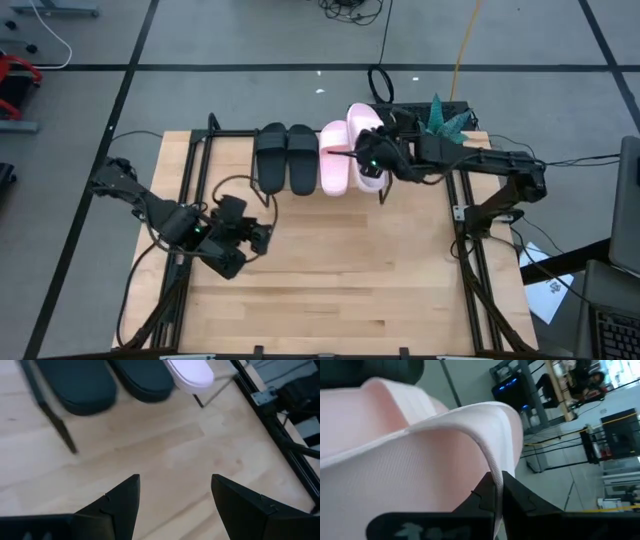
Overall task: Pick and place slides into the shelf
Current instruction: Put the pink slipper on the shelf
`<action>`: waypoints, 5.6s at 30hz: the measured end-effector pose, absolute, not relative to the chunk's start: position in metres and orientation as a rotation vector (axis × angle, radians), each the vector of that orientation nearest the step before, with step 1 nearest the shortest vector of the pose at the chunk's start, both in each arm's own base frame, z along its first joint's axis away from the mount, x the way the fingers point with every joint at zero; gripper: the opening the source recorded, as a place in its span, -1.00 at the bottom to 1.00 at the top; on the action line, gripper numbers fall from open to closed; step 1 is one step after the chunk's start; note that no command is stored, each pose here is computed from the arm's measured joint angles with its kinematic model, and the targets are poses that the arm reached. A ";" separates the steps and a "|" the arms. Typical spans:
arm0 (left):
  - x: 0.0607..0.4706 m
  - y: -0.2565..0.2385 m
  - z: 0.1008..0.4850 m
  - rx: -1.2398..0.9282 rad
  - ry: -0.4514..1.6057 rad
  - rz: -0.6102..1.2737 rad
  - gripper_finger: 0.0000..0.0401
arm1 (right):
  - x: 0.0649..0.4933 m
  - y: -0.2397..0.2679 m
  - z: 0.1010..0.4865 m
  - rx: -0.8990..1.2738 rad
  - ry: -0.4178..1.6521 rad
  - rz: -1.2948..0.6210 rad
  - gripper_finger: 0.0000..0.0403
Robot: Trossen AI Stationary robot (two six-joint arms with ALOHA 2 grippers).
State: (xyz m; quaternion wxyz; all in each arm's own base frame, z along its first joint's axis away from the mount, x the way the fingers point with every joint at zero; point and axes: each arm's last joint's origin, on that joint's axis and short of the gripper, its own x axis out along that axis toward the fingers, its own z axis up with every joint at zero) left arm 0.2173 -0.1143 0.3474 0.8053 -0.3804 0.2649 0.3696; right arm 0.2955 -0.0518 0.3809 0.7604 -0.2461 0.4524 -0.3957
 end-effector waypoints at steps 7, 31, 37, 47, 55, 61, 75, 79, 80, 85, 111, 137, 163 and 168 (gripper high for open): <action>0.191 -0.098 0.360 -0.785 0.581 0.822 0.19 | 0.312 -0.068 0.358 -0.528 1.094 -0.824 -1.00; 0.154 -0.074 0.373 -0.701 0.633 0.865 0.19 | 0.323 -0.059 0.336 -0.539 1.157 -0.871 -1.00; 0.154 -0.074 0.373 -0.691 0.637 0.860 0.19 | 0.323 -0.057 0.337 -0.575 1.165 -0.870 -1.00; 0.154 -0.074 0.373 -0.691 0.637 0.861 0.19 | 0.320 -0.057 0.336 -0.591 1.200 -0.867 -1.00; 0.154 -0.074 0.373 -0.691 0.637 0.861 0.19 | 0.319 -0.058 0.336 -0.614 1.214 -0.877 -1.00; 0.154 -0.074 0.373 -0.692 0.636 0.861 0.19 | 0.319 -0.058 0.336 -0.614 1.215 -0.876 -1.00; 0.154 -0.074 0.373 -0.692 0.636 0.861 0.19 | 0.314 -0.063 0.335 -0.592 1.245 -0.893 -1.00; 0.154 -0.074 0.373 -0.692 0.636 0.861 0.19 | 0.315 -0.062 0.334 -0.563 1.246 -0.859 -1.00; 0.154 -0.074 0.373 -0.692 0.636 0.861 0.19 | 0.315 -0.062 0.334 -0.560 1.246 -0.855 -1.00; 0.154 -0.074 0.373 -0.692 0.636 0.861 0.19 | 0.315 -0.063 0.334 -0.557 1.242 -0.856 -1.00; 0.154 -0.074 0.373 -0.683 0.639 0.857 0.19 | 0.317 -0.071 0.330 -0.500 1.238 -0.865 -1.00; 0.154 -0.074 0.373 -0.684 0.639 0.857 0.19 | 0.318 -0.085 0.306 -0.562 1.299 -0.842 -1.00; 0.154 -0.074 0.373 -0.685 0.638 0.857 0.19 | 0.320 -0.086 0.279 -0.557 1.300 -0.788 -1.00; 0.154 -0.074 0.373 -0.685 0.638 0.857 0.19 | 0.320 -0.087 0.279 -0.573 1.308 -0.780 -1.00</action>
